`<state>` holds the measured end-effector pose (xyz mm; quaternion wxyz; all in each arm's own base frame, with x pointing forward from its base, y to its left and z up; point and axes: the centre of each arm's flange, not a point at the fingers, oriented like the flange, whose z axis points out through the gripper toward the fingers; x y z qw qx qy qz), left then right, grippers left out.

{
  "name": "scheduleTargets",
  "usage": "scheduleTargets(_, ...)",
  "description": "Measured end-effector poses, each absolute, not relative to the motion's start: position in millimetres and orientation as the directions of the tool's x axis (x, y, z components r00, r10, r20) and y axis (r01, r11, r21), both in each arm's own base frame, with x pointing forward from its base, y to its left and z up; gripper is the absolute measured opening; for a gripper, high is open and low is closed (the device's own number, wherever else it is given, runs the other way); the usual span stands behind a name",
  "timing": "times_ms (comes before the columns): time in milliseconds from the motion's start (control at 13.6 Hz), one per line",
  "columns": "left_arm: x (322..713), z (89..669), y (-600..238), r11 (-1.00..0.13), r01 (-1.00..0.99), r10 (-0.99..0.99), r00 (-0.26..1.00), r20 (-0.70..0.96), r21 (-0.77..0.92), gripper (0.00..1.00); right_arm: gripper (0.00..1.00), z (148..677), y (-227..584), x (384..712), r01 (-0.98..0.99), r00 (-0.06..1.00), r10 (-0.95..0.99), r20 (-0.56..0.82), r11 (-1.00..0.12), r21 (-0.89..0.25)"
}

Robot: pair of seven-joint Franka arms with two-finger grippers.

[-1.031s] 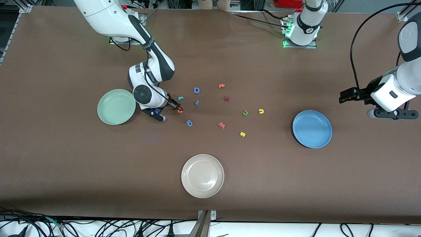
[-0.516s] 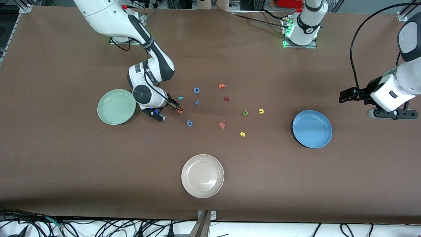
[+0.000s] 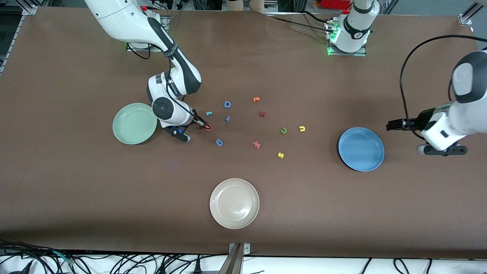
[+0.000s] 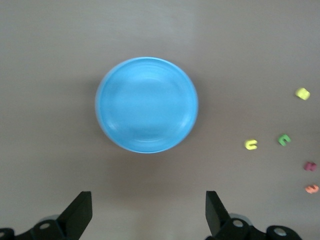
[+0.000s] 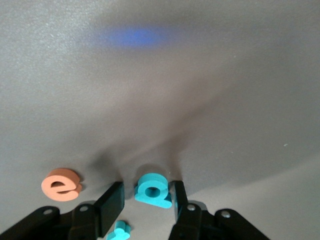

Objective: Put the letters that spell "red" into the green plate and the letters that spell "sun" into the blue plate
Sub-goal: 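Carry the teal letter to the green plate while the left gripper reaches letters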

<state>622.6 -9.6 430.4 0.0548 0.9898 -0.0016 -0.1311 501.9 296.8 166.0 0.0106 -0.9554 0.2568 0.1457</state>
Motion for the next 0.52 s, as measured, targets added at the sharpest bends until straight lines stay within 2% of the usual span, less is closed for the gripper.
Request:
scheduleTargets(147, 625, 410, -54, -0.989, -0.036, -0.075, 0.957, -0.28, 0.144, 1.0, 0.45, 167, 297, 502, -0.494, 0.826, -0.488, -0.284, -0.868, 0.055)
scheduleTargets(221, 628, 401, -75, -0.987, -0.058, -0.097, 0.958, -0.27, 0.15, 1.0, 0.33, 169, 296, 502, -0.494, 0.825, -0.488, -0.284, -0.868, 0.055)
scheduleTargets(516, 625, 372, -158, -0.994, -0.01, -0.039, 0.961, -0.274, 0.107, 1.0, 0.31, 170, 295, 503, -0.497, 0.824, -0.49, -0.283, -0.866, 0.054)
